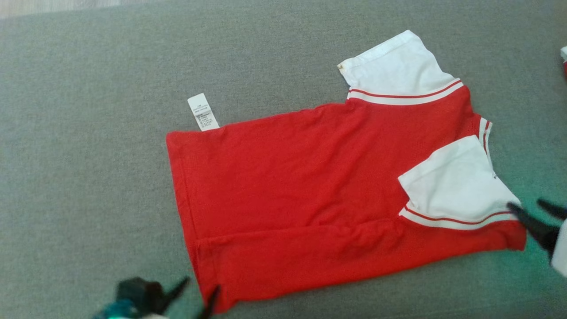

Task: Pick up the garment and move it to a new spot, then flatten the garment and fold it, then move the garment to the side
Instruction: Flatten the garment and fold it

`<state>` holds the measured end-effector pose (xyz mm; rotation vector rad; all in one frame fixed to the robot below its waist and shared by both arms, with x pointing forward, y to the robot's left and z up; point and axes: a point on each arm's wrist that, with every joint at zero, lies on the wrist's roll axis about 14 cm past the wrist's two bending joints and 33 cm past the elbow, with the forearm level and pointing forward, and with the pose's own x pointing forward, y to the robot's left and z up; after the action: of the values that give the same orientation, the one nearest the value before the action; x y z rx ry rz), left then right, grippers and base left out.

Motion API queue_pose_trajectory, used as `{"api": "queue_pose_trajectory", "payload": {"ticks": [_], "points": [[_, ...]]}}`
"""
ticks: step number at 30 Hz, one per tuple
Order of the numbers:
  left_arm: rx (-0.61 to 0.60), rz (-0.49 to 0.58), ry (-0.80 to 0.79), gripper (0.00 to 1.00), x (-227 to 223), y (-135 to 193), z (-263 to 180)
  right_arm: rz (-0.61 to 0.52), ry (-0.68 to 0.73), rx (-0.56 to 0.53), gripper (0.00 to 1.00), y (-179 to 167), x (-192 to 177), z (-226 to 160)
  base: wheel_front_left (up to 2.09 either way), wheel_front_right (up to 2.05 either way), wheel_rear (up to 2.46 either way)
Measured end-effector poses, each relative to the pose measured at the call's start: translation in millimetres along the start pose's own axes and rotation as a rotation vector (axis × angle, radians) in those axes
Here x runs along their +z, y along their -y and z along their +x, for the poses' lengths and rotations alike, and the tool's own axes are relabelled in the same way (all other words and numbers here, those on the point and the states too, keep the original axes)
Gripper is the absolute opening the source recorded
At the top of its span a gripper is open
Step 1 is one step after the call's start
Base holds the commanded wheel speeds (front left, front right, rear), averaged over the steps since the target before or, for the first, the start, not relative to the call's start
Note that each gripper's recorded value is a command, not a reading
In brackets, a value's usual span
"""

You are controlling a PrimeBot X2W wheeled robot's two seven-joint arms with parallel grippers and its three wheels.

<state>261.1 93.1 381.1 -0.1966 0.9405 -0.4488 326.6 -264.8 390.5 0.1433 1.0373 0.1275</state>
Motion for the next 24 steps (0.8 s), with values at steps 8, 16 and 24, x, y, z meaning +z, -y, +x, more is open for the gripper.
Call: {"api": "queue_pose_trajectory", "payload": {"ticks": [8,16,24], "points": [[0.127,0.033,0.221,1.0,85,-48,11,-0.117,0.319,-0.022,1.0,-9,131,-7,0.0,0.0,0.0],[0.136,0.049,0.237,1.0,144,-71,81,-0.254,0.241,-0.016,1.0,-45,197,85,0.0,0.0,0.0],[0.151,0.058,0.221,1.0,149,-85,102,-0.282,0.107,0.028,1.0,-71,190,167,0.0,0.0,0.0]]}}
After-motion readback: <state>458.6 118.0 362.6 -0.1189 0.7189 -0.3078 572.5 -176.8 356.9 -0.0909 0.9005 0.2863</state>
